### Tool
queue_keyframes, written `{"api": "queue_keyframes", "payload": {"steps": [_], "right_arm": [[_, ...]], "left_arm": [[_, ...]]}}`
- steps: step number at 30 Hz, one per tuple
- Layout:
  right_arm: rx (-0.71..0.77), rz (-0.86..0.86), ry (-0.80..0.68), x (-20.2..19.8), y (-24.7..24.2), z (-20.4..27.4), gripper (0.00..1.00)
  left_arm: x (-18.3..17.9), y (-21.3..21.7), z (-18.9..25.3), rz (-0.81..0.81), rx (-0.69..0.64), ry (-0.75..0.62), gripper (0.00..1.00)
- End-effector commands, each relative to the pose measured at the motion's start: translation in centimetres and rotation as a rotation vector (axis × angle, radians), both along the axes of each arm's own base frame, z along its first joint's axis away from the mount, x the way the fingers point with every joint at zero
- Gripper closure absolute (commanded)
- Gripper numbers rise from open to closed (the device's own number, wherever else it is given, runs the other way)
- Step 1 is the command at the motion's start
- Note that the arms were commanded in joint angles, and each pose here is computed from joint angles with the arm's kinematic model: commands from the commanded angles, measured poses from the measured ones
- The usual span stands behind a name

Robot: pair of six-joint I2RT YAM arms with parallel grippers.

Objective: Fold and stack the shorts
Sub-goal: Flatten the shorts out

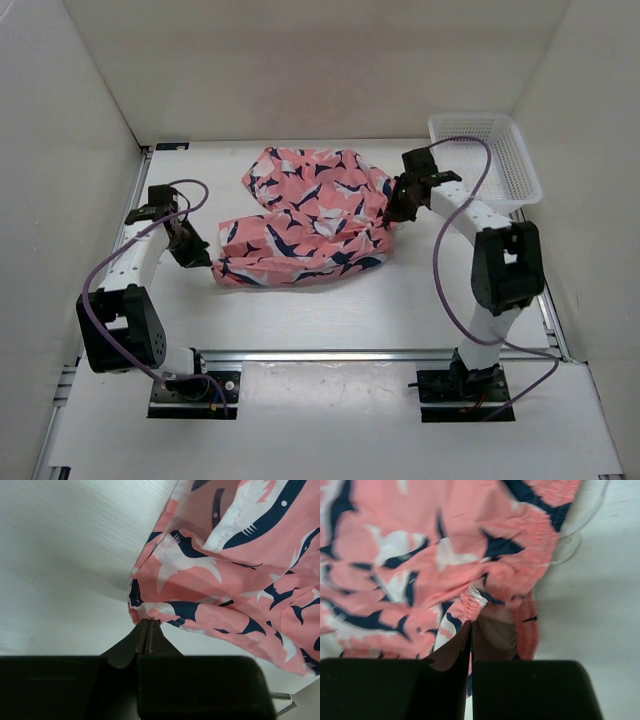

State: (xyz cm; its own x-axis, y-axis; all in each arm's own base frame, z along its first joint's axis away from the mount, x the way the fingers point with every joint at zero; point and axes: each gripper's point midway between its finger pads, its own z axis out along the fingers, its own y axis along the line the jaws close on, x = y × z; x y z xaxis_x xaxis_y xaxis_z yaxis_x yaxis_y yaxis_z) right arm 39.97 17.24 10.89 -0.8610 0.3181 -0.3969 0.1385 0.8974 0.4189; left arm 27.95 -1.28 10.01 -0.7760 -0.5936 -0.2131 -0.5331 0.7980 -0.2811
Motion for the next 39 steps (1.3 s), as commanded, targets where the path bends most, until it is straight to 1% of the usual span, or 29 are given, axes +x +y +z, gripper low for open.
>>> {"api": "queue_keyframes", "payload": {"steps": [1, 2, 3, 9, 11, 12, 14, 15, 16, 17, 18, 19, 20, 21, 22, 23, 24, 25, 26, 28, 29, 30, 32, 33, 35, 37, 39], "right_arm": [[-0.161, -0.01, 0.094, -0.1, -2.2, -2.8, 0.99], [-0.194, -0.029, 0.09, 0.5, -2.7, -2.8, 0.99], [-0.225, -0.026, 0.117, 0.4, -3.1, -3.8, 0.99], [-0.295, -0.035, 0.167, -0.1, -4.3, -5.1, 0.99], [-0.323, -0.051, 0.156, -0.6, -5.0, -4.4, 0.99], [-0.33, -0.056, 0.15, -1.0, -5.3, -4.0, 0.99], [-0.318, -0.067, 0.128, -2.0, -5.6, -3.0, 0.99], [-0.312, -0.069, 0.113, -2.1, -5.6, -2.6, 0.89], [-0.257, -0.051, 0.084, -2.4, -4.8, -1.3, 0.72], [-0.228, -0.062, 0.077, -2.7, -4.5, -1.3, 0.5], [-0.205, -0.068, 0.067, -3.0, -4.3, -0.8, 0.47], [-0.176, -0.072, 0.038, -3.2, -4.1, 0.3, 0.45], [-0.144, -0.084, 0.046, -3.7, -3.7, 0.6, 0.43], [-0.14, -0.096, 0.061, -4.5, -3.9, 0.2, 0.43], [-0.11, -0.106, 0.041, -4.9, -3.7, 1.1, 0.43], [-0.09, -0.116, 0.042, -5.4, -3.6, 1.1, 0.43], [-0.064, -0.157, 0.048, -5.9, -3.6, 1.1, 0.43], [-0.031, -0.161, 0.065, -7.5, -3.5, 0.6, 0.43], [-0.01, -0.175, 0.075, -8.3, -3.4, 0.3, 0.43], [0.051, -0.208, 0.061, -9.8, -3.3, 0.7, 0.43], [0.04, -0.221, 0.106, -11.8, -3.8, -1.4, 0.43], [0.079, -0.221, 0.074, -12.3, -3.6, -0.9, 0.43], [0.137, -0.23, 0.084, -13.2, -3.3, -1.7, 0.42], [0.167, -0.222, 0.083, -13.4, -2.8, -2.5, 0.42], [0.233, -0.203, 0.082, -13.4, -1.8, -2.4, 0.42], [0.254, -0.216, 0.087, -12.9, -1.4, -3.4, 0.42], [0.275, -0.219, 0.055, -11.9, -1.1, -3.7, 0.42]], "left_arm": [[0.4, 0.5, 0.7, -0.004, 0.029, -0.033, 0.89], [0.4, 0.8, 0.9, -0.003, 0.033, -0.042, 0.89], [0.4, 0.8, 0.9, -0.003, 0.033, -0.042, 0.89], [-0.4, 0.5, 1.0, -0.015, 0.026, -0.032, 0.89], [-0.6, 0.5, 1.5, -0.015, 0.026, -0.029, 0.89], [-0.6, 0.7, 2.3, -0.011, 0.038, -0.052, 0.89], [-0.9, 0.9, 2.5, -0.007, 0.05, -0.049, 0.89], [-0.9, 0.7, 2.8, -0.009, 0.044, -0.064, 0.89], [-0.9, 0.6, 2.9, -0.013, 0.035, -0.065, 0.8], [-1.1, 0.3, 2.9, -0.017, 0.024, -0.057, 0.71], [-1.1, 0.0, 2.9, -0.023, 0.007, -0.06, 0.67], [-1.1, 0.0, 2.9, -0.015, 0.004, -0.059, 0.58], [-1.0, -0.2, 3.0, -0.009, -0.012, -0.059, 0.51], [-1.1, -0.2, 3.3, -0.009, -0.01, -0.07, 0.47], [-1.3, -0.3, 3.3, 0.002, -0.014, -0.073, 0.46], [-1.6, -0.4, 3.0, 0.015, -0.021, -0.059, 0.41], [-1.8, -0.4, 3.0, 0.015, -0.02, -0.064, 0.41], [-1.8, -0.8, 2.9, 0.007, -0.04, -0.068, 0.41], [-2.0, -0.8, 2.8, 0.007, -0.04, -0.068, 0.41], [-2.3, -0.9, 2.4, 0.019, -0.046, -0.052, 0.42], [-2.4, -0.9, 2.0, 0.019, -0.047, -0.048, 0.42], [-2.4, -0.9, 2.0, 0.019, -0.047, -0.048, 0.43], [-2.6, -1.0, 1.7, 0.019, -0.048, -0.039, 0.43], [-2.4, -0.9, 1.5, 0.019, -0.048, -0.036, 0.43], [-2.4, -1.1, 1.5, 0.025, -0.06, -0.035, 0.43], [-2.4, -1.1, 1.5, 0.025, -0.06, -0.035, 0.43], [-2.4, -1.1, 2.1, 0.024, -0.057, -0.06, 0.43]]}}
